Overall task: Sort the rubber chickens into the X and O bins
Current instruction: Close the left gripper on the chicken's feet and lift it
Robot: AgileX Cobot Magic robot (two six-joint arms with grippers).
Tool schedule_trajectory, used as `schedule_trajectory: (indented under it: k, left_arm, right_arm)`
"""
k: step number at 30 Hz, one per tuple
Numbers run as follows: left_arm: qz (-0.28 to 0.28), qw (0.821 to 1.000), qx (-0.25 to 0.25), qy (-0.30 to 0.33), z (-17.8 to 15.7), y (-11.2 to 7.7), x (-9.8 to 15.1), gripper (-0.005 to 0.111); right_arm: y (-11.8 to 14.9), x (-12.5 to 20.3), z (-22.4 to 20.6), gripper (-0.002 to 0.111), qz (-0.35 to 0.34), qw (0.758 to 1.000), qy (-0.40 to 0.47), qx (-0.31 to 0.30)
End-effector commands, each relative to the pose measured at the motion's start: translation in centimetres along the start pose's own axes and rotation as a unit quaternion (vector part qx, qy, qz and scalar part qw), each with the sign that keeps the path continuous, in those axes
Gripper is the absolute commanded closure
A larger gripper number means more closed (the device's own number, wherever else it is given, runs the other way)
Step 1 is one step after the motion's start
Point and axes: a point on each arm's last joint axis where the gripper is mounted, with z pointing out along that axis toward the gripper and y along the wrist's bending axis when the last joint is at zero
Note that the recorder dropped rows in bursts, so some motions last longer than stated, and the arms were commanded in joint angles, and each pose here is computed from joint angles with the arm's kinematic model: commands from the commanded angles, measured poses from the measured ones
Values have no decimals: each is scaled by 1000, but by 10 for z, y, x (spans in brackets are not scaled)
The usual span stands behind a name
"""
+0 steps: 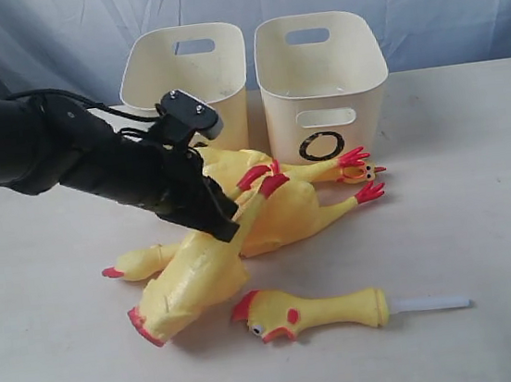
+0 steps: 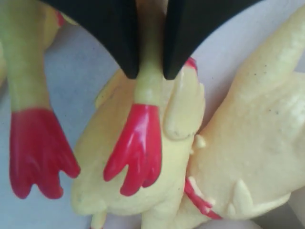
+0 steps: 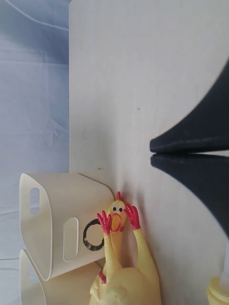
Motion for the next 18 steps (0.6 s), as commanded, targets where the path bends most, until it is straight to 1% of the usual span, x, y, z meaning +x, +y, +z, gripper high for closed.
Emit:
schedule_trajectory:
  k: [1, 7, 11, 12, 14, 15, 16, 17, 18]
  left_arm:
    - [7, 1000, -8, -18, -33, -9, -13, 107]
    - [22, 997, -42, -57, -80, -17, -28, 107]
    - [31, 993, -66, -97, -101, -20, -37, 107]
    - [31, 991, -76, -109, -104, -19, -39, 107]
    - [27, 982, -113, -146, -111, -13, -45, 107]
    - [20, 973, -147, -177, -115, -7, -51, 107]
    - [5, 959, -183, -215, -120, -1, -57, 107]
    - [-19, 942, -220, -254, -125, 6, -62, 107]
    - [-52, 911, -271, -308, -137, 15, -70, 107]
  right_arm:
    - [0, 0, 0, 108, -1, 1000, -5, -2]
    - [0, 0, 0, 108, -1, 1000, -5, -2]
    - [0, 0, 0, 108, -1, 1000, -5, -2]
    - [0, 0, 0, 108, -1, 1000, -5, -2]
    - [0, 0, 0, 108, -1, 1000, -5, -2]
    - [0, 0, 0, 108, -1, 1000, -5, -2]
    - [0, 0, 0, 108, -1, 1000, -5, -2]
    - [0, 0, 0, 108, -1, 1000, -5, -2]
    - [0, 0, 0, 108, -1, 1000, -5, -2]
